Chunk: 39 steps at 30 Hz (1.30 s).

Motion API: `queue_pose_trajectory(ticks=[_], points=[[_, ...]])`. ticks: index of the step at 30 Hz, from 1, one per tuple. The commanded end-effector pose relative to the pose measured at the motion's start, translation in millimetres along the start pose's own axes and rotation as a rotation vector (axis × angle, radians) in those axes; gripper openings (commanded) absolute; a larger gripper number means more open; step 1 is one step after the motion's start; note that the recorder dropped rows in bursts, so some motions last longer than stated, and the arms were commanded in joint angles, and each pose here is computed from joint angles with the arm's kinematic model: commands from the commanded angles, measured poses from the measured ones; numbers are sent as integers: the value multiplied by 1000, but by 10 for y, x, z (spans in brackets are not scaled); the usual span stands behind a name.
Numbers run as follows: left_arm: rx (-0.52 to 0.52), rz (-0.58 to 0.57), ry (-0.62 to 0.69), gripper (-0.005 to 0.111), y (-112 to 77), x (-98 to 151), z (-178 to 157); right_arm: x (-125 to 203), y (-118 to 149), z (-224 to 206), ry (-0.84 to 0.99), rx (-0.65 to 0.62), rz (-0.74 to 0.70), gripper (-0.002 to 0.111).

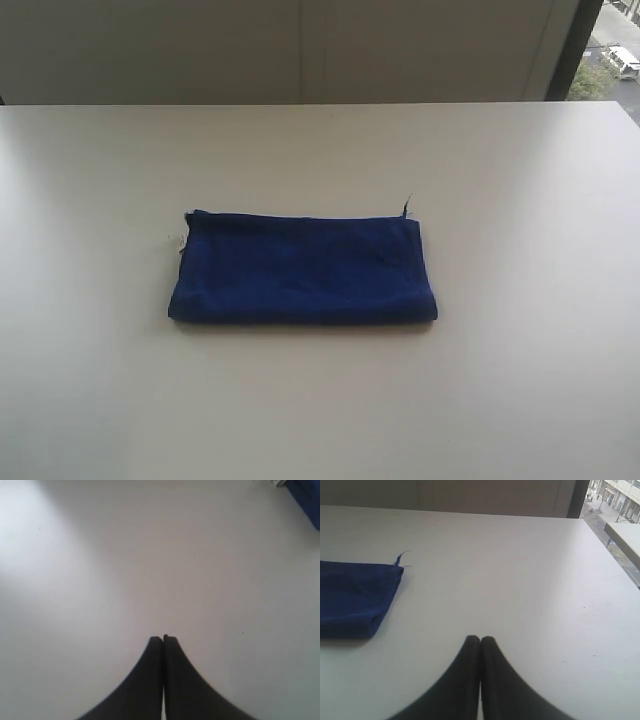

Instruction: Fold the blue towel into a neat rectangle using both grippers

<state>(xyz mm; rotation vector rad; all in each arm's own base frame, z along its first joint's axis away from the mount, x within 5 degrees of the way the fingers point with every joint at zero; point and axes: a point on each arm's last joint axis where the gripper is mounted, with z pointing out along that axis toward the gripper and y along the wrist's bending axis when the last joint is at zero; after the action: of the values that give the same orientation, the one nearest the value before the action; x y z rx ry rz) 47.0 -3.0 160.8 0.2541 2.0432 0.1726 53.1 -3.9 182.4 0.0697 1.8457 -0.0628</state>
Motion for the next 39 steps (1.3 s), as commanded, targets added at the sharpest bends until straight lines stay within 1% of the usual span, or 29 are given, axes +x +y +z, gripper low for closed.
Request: queue_pose_trajectory(ticks=[1,4,5,6,8,35,39], points=[[8,-44,22,0,-17,55,23,6,-5,3,-14,7,-5,0],[6,-73,13,0,-15,48,23,6,-5,3,-14,7,-5,0],[-1,-130,-1,0,-9,36,25,6,-5,3,-14,7,-5,0],[-7,-214,-29,0,-2,12,24,6,-5,3,-14,7,-5,0],[-6,-308,-62,0,3,-17,23,6,-5,3,-14,7,-5,0],[-5,-308,-60,0,2,-15,23,6,-5,3,-14,7,-5,0],[-13,-308,-81,0,12,-33,22,6,-5,3,-14,7,-5,0]])
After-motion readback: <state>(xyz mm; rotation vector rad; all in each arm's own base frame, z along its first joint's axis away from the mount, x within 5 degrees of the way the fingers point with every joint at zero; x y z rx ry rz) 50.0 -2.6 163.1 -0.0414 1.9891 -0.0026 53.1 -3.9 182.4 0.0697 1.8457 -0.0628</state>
